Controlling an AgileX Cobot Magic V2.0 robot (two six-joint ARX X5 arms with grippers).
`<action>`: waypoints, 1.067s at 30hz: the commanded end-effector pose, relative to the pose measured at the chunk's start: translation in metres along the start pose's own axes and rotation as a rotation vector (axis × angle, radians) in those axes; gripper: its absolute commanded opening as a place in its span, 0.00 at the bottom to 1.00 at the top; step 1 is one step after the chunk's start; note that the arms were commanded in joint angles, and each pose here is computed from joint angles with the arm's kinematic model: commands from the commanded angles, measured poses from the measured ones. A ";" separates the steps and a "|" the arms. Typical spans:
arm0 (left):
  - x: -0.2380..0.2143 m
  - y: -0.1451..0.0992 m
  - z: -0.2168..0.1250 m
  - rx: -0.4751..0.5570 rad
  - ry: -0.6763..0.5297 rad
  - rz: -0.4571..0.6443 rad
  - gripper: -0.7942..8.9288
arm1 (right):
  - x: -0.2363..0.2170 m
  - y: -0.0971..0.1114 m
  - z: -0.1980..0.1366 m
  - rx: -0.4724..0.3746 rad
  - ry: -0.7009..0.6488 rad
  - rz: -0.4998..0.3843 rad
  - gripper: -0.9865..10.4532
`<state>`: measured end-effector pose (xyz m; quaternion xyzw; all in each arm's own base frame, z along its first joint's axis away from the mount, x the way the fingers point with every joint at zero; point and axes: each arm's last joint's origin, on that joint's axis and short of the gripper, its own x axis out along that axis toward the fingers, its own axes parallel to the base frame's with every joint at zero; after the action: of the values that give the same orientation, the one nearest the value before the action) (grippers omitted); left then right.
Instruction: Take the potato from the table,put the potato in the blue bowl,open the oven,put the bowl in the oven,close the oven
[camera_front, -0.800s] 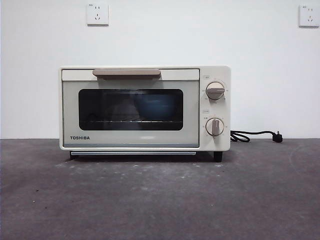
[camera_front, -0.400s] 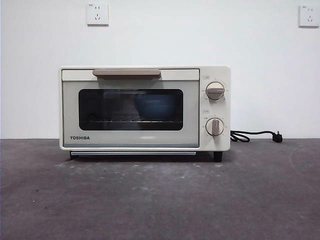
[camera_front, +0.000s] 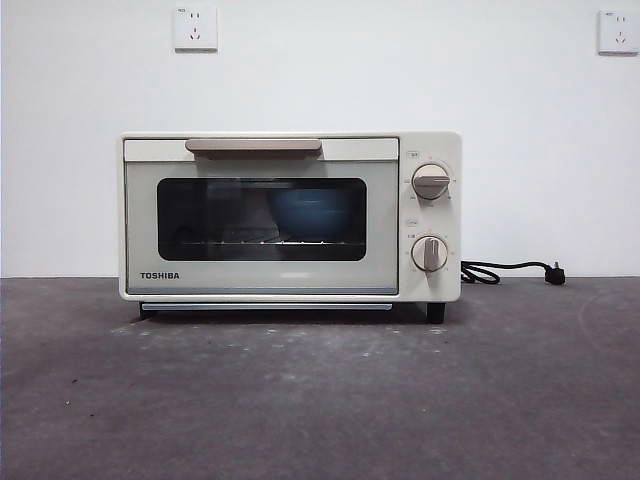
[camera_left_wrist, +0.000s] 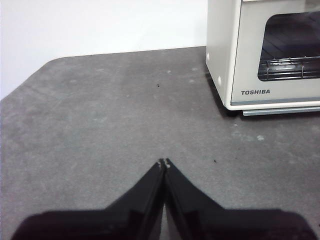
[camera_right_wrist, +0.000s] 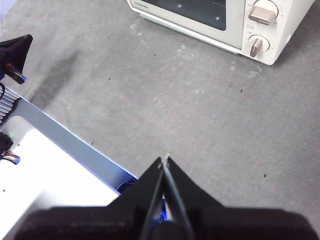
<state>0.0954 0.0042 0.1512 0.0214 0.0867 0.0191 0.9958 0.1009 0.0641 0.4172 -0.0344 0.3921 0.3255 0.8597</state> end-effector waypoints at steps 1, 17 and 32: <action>0.001 0.000 -0.003 -0.025 0.005 0.003 0.08 | 0.000 0.000 -0.001 0.008 0.001 -0.002 0.09; 0.001 0.000 -0.003 -0.025 0.005 0.003 0.08 | 0.000 0.000 -0.001 0.008 0.001 -0.002 0.09; 0.001 0.000 -0.003 -0.025 0.005 0.003 0.08 | -0.028 -0.019 -0.015 -0.067 -0.526 -0.182 0.09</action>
<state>0.0954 0.0042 0.1512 0.0140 0.0865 0.0197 0.9960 0.0847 0.0293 0.4322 -0.0099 0.1336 0.2586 0.9567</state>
